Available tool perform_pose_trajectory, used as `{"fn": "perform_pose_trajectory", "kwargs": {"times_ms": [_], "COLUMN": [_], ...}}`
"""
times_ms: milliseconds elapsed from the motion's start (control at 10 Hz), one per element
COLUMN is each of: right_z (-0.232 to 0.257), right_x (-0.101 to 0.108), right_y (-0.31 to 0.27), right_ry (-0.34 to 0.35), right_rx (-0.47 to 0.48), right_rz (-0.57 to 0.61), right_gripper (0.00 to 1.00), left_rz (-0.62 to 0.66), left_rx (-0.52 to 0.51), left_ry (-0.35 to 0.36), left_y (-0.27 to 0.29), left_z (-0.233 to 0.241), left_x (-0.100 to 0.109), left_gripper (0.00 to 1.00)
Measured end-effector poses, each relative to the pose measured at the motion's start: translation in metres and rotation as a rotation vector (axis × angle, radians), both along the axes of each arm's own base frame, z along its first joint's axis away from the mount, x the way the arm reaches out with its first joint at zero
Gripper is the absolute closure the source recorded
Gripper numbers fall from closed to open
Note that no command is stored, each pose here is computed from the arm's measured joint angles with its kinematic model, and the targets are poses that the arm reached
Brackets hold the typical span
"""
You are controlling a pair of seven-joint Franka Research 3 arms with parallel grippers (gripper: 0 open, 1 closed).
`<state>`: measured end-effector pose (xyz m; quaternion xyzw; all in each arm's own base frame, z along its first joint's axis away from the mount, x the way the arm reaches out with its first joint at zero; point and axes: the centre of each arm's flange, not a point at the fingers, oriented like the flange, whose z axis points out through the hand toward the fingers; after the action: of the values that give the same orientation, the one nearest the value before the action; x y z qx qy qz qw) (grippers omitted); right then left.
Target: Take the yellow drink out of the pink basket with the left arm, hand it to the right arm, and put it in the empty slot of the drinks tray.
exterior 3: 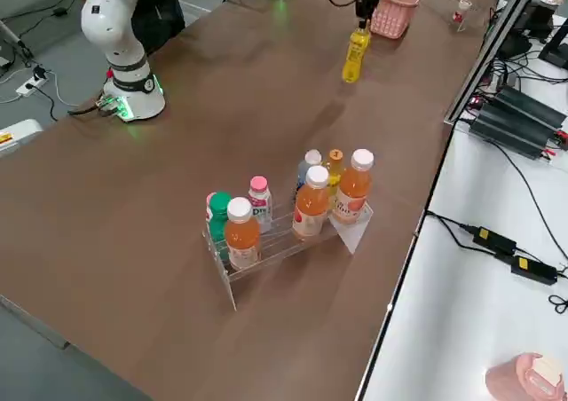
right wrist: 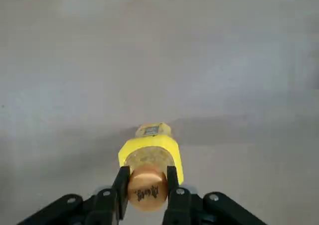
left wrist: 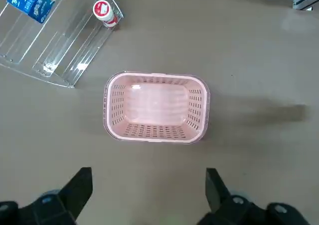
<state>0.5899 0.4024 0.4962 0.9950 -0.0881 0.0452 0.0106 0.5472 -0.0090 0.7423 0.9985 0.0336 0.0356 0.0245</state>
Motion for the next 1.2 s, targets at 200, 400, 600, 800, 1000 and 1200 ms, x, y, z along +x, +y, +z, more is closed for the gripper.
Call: {"fn": "perform_pose_trajectory", "kwargs": {"times_ms": [200,400,600,800,1000,1200], "right_z": [0.044,0.067,0.078,0.091,0.111,0.124], "right_x": [0.014,0.033,0.048,0.062,0.058,0.045], "right_y": [-0.066,-0.125,-0.182,-0.261,-0.339,-0.402], "right_ry": [0.024,0.004,0.006,0.004,0.022,0.066], "right_rx": [0.012,0.024,0.02,0.02,0.007,-0.008], "right_rz": [-0.117,-0.207,-0.297,-0.411,-0.449,-0.476], "right_gripper": [0.66,0.66,0.66,0.66,0.66,0.66], "left_rz": [-0.001,0.0,0.0,0.001,-0.002,-0.004], "left_rx": [0.0,0.001,0.001,0.001,0.001,0.0], "left_ry": [0.025,0.029,0.028,0.027,0.025,0.024], "left_y": [0.0,0.0,0.0,0.001,0.0,-0.002], "left_z": [-0.014,-0.017,-0.016,-0.016,-0.015,-0.015], "left_x": [0.01,0.012,0.012,0.012,0.012,0.012], "left_gripper": [0.0,0.0,0.0,0.0,0.0,0.0]}}
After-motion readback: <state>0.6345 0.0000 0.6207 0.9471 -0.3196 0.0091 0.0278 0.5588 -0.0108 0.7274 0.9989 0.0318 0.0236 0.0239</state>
